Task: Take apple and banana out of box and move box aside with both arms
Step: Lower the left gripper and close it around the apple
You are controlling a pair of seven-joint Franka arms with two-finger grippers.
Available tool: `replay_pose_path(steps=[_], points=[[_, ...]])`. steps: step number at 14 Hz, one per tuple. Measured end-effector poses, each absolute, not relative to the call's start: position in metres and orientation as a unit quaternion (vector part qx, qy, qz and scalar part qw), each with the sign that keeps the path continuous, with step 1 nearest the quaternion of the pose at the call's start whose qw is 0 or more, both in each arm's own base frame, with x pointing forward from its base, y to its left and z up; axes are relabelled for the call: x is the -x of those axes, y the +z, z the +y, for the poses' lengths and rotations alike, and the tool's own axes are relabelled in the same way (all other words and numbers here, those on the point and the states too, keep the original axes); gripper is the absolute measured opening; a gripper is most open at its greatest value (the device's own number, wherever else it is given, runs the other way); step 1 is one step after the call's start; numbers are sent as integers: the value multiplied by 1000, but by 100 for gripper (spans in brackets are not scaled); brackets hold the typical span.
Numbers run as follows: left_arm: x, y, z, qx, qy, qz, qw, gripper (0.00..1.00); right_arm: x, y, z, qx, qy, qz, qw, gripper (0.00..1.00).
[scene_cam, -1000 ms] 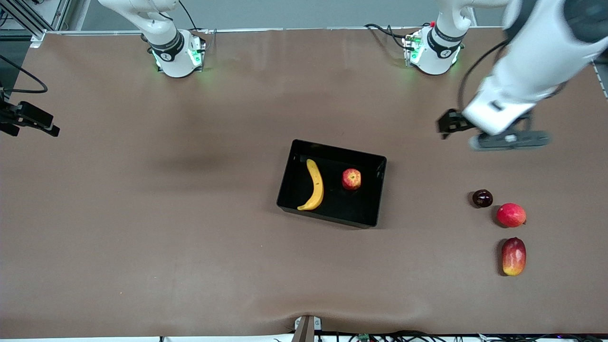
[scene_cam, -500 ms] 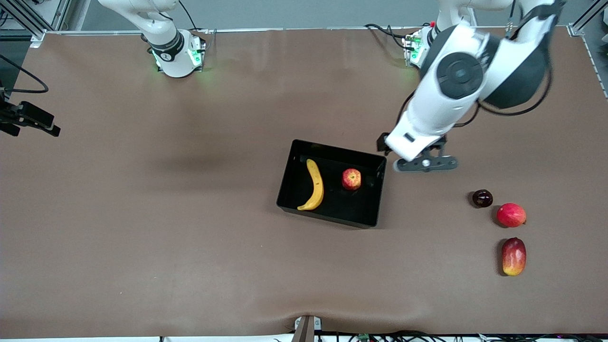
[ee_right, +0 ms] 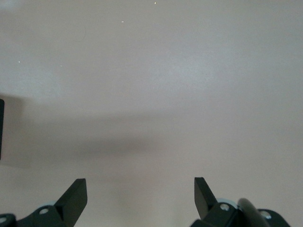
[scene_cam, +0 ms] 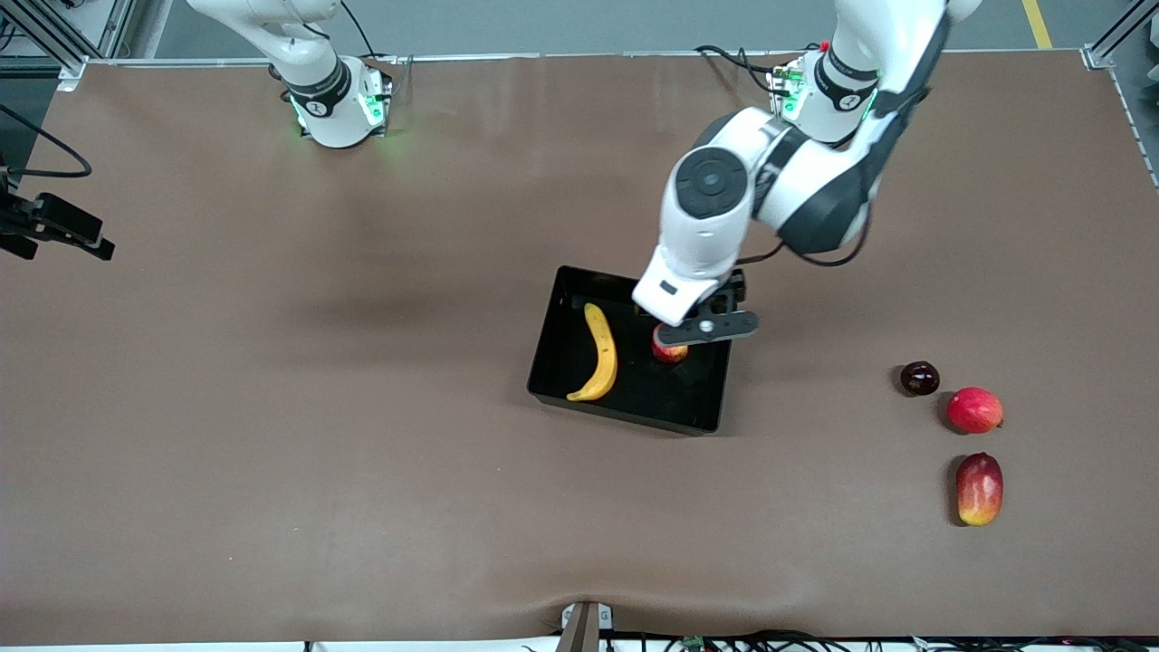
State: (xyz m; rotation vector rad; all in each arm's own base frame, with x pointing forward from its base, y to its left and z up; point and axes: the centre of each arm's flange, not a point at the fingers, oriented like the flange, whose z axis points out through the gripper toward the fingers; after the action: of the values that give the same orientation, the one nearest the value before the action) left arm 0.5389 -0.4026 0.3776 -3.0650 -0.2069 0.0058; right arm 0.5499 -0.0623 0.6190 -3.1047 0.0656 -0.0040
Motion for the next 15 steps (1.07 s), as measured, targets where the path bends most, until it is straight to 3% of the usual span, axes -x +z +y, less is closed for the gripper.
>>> replay_pose_path(steps=[10,15], points=[[-520,297,-456,992,6,-124,17,100,-550,619,-65,1000,-2,24,18,100],[-527,271,-448,992,1,-120,42,100,-550,619,-65,1000,-2,24,18,100]])
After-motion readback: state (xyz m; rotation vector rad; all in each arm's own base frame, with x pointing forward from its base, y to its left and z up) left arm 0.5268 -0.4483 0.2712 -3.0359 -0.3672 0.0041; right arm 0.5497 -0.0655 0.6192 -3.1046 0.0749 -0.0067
